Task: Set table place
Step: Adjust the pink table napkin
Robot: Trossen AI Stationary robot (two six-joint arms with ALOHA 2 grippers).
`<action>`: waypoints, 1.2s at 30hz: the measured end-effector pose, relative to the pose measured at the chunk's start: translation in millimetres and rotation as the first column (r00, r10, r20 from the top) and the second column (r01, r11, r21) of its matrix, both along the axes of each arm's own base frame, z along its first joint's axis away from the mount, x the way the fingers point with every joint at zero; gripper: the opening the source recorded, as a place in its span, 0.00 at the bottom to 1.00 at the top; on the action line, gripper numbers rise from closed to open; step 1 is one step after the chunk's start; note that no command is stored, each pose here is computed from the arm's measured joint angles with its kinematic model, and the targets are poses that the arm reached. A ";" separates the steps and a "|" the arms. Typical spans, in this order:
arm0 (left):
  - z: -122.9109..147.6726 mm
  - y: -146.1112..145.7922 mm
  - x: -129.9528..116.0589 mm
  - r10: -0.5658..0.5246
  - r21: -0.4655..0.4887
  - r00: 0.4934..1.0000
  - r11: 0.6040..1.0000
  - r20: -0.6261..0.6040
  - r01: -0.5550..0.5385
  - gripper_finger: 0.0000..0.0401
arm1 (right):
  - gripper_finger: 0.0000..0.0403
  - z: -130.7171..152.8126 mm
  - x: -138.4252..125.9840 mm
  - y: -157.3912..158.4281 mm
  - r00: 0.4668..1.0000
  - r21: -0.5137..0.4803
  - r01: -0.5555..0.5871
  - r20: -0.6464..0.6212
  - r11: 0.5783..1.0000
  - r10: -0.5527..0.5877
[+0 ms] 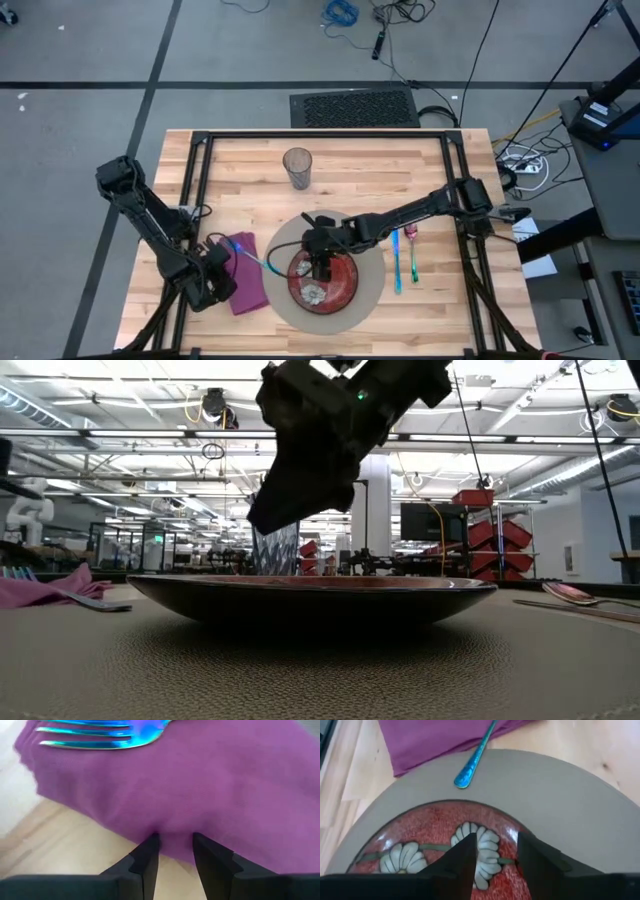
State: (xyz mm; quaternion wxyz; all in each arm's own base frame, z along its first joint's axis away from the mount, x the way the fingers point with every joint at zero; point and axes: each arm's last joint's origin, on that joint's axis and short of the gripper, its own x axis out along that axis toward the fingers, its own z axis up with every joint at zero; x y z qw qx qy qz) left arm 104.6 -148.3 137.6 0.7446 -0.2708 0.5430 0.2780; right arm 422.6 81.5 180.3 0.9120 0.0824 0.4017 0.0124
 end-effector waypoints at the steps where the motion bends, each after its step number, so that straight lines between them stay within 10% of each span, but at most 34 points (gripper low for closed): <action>1: -2.1 1.9 -1.2 0.000 0.007 1.000 1.000 -0.005 0.000 0.27 | 0.32 0.0 0.9 -0.5 1.000 0.001 0.001 0.007 1.000 -0.001; 15: -16.2 25.7 -3.1 -0.023 0.178 1.000 0.984 0.010 0.021 0.27 | 0.32 10.9 8.5 0.8 0.994 -0.003 -0.011 0.110 1.000 0.012; 36: 5.6 22.4 4.9 -0.033 0.194 0.993 0.979 -0.113 0.055 0.27 | 0.32 13.9 10.1 5.1 0.989 0.018 -0.008 0.147 1.000 0.006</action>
